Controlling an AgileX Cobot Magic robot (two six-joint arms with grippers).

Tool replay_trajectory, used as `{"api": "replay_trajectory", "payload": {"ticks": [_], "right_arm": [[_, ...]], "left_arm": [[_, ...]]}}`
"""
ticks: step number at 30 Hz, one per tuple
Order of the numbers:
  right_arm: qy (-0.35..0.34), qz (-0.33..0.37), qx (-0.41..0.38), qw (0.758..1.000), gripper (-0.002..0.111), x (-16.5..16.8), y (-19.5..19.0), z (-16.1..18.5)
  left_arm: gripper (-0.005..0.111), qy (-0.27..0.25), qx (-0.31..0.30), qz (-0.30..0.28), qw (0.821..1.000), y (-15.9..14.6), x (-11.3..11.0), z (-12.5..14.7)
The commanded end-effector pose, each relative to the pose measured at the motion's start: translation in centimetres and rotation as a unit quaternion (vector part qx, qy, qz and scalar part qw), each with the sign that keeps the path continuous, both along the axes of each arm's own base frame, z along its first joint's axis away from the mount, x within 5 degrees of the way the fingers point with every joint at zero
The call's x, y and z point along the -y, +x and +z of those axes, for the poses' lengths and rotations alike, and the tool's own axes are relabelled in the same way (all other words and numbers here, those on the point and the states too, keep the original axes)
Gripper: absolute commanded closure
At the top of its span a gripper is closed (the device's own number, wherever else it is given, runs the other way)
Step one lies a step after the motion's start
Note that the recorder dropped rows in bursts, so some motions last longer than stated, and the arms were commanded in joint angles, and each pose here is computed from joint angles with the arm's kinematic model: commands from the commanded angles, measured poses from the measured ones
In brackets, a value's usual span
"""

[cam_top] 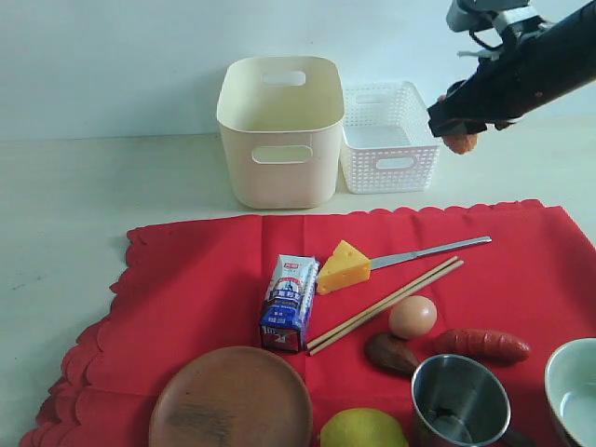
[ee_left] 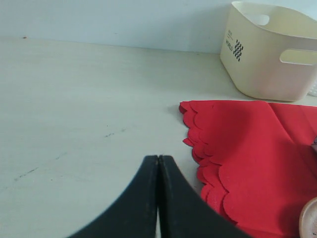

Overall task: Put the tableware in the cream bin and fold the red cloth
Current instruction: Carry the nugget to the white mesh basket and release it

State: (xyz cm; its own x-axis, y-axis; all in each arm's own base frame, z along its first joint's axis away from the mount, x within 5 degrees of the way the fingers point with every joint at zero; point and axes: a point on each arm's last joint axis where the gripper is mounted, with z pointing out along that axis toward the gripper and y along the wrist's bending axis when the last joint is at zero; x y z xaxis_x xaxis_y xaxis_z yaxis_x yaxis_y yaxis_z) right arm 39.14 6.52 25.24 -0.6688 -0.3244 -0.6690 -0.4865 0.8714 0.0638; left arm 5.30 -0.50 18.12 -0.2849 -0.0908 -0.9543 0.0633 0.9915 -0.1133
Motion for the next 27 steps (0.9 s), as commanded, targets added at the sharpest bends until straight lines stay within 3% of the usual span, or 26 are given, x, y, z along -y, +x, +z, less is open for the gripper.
{"api": "replay_trajectory", "payload": {"ticks": [1, 14, 27], "right_arm": [[0.041, -0.017, 0.023, 0.999, 0.107, -0.5, 1.4, 1.9], [0.087, -0.036, 0.022, 0.995, 0.107, -1.6, 9.2, -0.1], [0.085, -0.047, -0.002, 0.995, 0.107, -2.1, 15.7, -7.6]], "left_arm": [[0.107, 0.0, 0.005, 0.002, 1.0, 0.0, 0.0, 0.0], [0.107, 0.0, 0.005, 0.002, 1.0, 0.0, 0.0, 0.0], [0.107, 0.0, 0.005, 0.002, 1.0, 0.0, 0.0, 0.0]]}}
